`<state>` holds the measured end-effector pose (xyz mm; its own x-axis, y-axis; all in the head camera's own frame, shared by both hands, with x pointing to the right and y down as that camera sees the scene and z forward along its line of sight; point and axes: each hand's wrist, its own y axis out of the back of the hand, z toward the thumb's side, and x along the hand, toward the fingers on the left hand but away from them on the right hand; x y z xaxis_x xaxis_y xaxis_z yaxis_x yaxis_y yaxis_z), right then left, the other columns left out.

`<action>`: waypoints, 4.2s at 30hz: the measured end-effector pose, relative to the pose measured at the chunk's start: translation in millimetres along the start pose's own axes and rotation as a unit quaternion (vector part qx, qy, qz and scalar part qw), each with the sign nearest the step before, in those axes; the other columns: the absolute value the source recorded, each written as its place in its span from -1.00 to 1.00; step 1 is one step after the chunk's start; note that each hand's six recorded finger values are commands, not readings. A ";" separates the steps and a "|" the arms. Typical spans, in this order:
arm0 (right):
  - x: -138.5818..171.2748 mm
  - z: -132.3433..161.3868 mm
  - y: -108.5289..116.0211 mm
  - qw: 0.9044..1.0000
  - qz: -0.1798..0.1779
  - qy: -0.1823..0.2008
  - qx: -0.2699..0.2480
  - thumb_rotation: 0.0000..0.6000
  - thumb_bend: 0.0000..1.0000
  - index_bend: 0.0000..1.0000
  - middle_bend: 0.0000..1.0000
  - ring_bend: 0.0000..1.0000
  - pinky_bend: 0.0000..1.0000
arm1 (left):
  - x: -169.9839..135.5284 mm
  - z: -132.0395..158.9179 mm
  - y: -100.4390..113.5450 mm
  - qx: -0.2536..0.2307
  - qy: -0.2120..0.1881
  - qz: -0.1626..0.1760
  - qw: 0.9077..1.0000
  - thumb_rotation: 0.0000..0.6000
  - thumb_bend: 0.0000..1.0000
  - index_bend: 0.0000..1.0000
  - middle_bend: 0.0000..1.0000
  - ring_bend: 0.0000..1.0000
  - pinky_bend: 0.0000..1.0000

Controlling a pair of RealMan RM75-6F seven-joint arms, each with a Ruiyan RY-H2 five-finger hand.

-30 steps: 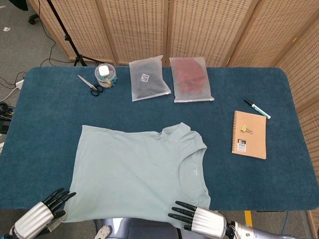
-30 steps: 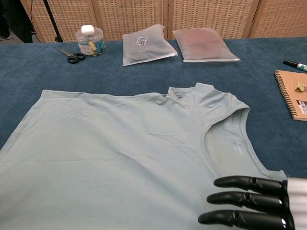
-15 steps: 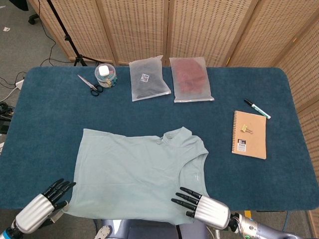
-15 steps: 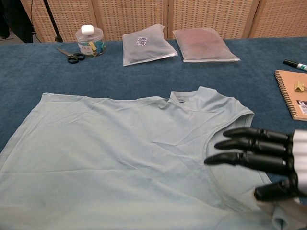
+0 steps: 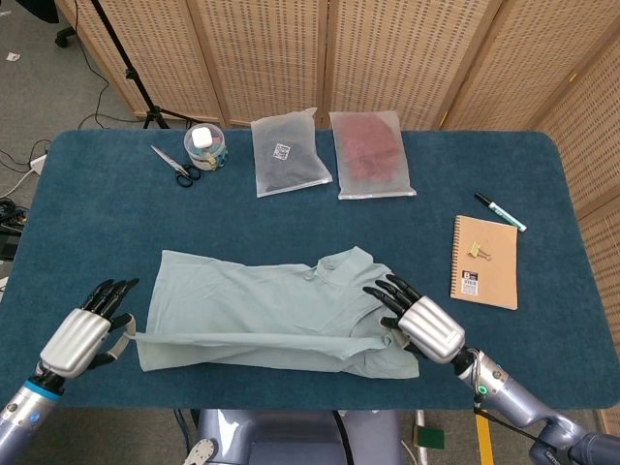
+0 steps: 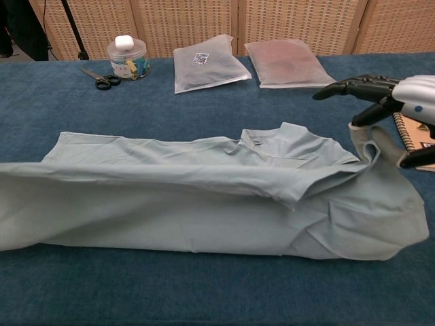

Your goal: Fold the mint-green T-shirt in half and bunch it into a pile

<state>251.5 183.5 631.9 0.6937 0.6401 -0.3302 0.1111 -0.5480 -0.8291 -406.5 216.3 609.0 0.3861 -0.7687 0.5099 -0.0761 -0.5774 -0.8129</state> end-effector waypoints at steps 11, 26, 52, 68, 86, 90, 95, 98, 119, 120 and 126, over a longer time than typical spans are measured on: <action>-55.2 -44.2 -5.5 0.996 0.027 -0.079 -0.017 1.00 0.65 0.27 -0.81 -1.00 -1.00 | 73.3 -7.2 14.5 0.031 0.060 -0.032 0.997 1.00 0.25 0.52 -1.00 -1.00 -1.00; -106.0 -84.4 -17.5 0.988 0.042 -0.150 -0.023 1.00 0.65 0.27 -0.81 -1.00 -1.00 | 144.7 0.0 9.0 0.049 0.091 -0.068 0.992 1.00 0.25 0.52 -1.00 -1.00 -1.00; -135.0 -103.7 -36.5 0.979 0.059 -0.196 -0.012 1.00 0.61 0.27 -0.81 -1.00 -1.00 | 183.5 -23.8 -20.0 0.078 0.178 -0.105 0.975 1.00 0.25 0.52 -1.00 -1.00 -1.00; -141.5 -110.9 -41.5 0.976 0.061 -0.209 -0.010 1.00 0.55 0.27 -0.81 -1.00 -1.00 | 188.1 -28.5 -27.5 0.088 0.210 -0.104 0.968 1.00 -0.04 -1.00 -1.00 -1.00 -1.00; -141.8 -117.3 -43.0 0.973 0.066 -0.223 0.000 1.00 -0.03 -0.84 -1.00 -1.00 -1.00 | 183.2 -25.9 -7.2 0.060 0.197 -0.067 0.976 1.00 -0.13 -1.00 -1.00 -1.00 -1.00; -140.8 -123.0 -42.5 0.967 0.064 -0.245 -0.002 1.00 -0.62 -1.00 -1.00 -1.00 -1.00 | 179.1 -27.4 -2.1 0.056 0.194 -0.061 0.977 1.00 -0.13 -1.00 -1.00 -1.00 -1.00; -141.1 -123.2 -35.2 0.965 0.037 -0.261 -0.007 1.00 -0.79 -1.00 -1.00 -1.00 -1.00 | 176.6 -28.3 0.0 0.054 0.193 -0.059 0.978 1.00 -0.13 -1.00 -1.00 -1.00 -1.00; -141.0 -122.0 -29.0 0.964 0.018 -0.264 -0.005 1.00 -0.79 -1.00 -1.00 -1.00 -1.00 | 175.5 -28.5 0.9 0.052 0.192 -0.058 0.978 1.00 -0.13 -1.00 -1.00 -1.00 -1.00; -6.8 -93.1 58.9 0.968 -0.124 -0.218 0.014 1.00 -0.91 -1.00 -1.00 -1.00 -1.00 | 161.2 -32.3 -7.8 0.050 0.174 -0.080 0.980 1.00 -0.12 -1.00 -1.00 -1.00 -1.00; 5.5 -89.6 60.4 0.967 -0.134 -0.216 0.024 1.00 -0.92 -1.00 -1.00 -1.00 -1.00 | 161.3 -31.9 -8.5 0.051 0.174 -0.080 0.980 1.00 -0.12 -1.00 -1.00 -1.00 -1.00; 66.2 -68.0 55.7 0.961 -0.167 -0.210 0.062 1.00 -0.94 -1.00 -1.00 -1.00 -1.00 | 163.6 -31.7 -12.3 0.052 0.175 -0.076 0.980 1.00 -0.10 -1.00 -1.00 -1.00 -1.00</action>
<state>352.1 158.8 594.5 0.2829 0.9442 -0.1685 0.1737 -0.2232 -0.9592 -371.6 88.8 711.3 0.0446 -0.7342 0.6775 0.0590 -0.6750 -0.7354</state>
